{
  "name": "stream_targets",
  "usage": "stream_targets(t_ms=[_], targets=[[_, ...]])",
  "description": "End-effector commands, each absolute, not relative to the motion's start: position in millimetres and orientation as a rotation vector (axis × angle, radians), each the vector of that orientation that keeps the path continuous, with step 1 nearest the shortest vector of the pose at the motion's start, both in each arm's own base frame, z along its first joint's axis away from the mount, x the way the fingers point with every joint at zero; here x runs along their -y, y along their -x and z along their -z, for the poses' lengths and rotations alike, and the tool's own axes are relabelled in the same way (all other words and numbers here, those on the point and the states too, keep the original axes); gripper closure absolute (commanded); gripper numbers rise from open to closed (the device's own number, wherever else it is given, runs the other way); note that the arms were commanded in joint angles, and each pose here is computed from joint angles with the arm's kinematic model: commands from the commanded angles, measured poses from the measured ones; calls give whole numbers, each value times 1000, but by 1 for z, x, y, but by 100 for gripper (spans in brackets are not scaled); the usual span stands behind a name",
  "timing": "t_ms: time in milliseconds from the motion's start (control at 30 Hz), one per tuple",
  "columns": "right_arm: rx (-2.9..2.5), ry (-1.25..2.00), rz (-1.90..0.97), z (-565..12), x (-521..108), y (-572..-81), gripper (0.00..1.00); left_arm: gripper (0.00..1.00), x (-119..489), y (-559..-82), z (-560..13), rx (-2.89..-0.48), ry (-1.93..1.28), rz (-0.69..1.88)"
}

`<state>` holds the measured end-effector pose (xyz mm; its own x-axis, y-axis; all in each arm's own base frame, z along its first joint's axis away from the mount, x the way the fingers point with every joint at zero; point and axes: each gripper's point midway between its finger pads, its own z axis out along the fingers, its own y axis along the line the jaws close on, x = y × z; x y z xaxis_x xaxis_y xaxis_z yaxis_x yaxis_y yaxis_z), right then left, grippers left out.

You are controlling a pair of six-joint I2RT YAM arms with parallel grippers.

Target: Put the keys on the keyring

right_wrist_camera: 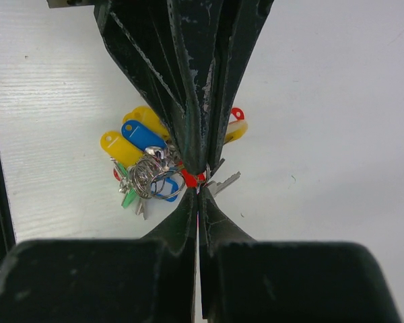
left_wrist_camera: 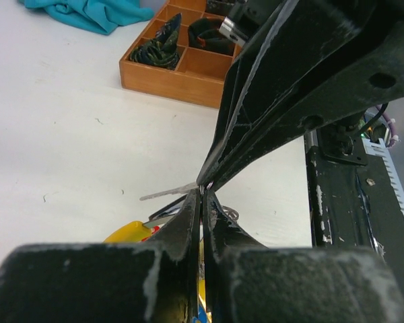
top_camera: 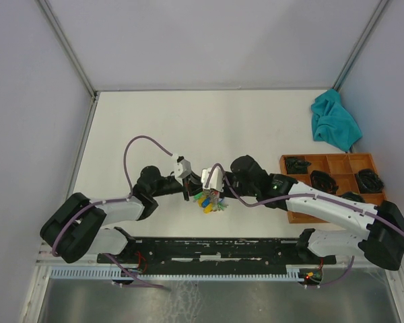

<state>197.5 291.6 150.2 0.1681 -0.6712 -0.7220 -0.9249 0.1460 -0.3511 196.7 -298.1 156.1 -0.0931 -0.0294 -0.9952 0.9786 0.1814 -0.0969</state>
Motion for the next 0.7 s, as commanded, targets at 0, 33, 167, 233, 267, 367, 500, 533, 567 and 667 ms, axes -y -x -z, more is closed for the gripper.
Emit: stream_targets(t_ms=[0,33,167,233,267,367,500,533,567,667], targets=[[-1577,1559,-400,-146,-298,-200,99,97,297,-199,-196,-1185,-957,1132],[-1574,1550,-398,-145,-299,-201,99,97,297,-199,-197,-1181,-956,1133],[-1575,1533,-394,-142,-301,-204,99,97,296,-198,-200,-1169,-950,1134],[-1575,1528,-393,-142,-302,-206,99,97,296,-198,-200,-1170,-948,1132],[-1570,1521,-392,-143,-303,-206,99,97,295,-198,-199,-1171,-945,1128],[-1570,1485,-366,-147,-301,-212,91,97,293,-204,-196,-1187,-929,1092],[-1567,1457,-351,-155,-295,-211,68,97,288,-214,-191,-1225,-892,1028],[-1570,1450,-351,-155,-292,-211,65,97,286,-216,-190,-1231,-881,1014],[-1573,1440,-349,-157,-290,-210,62,97,285,-218,-190,-1235,-874,1003],[-1599,1397,-336,-160,-279,-207,55,97,282,-224,-189,-1249,-855,969]])
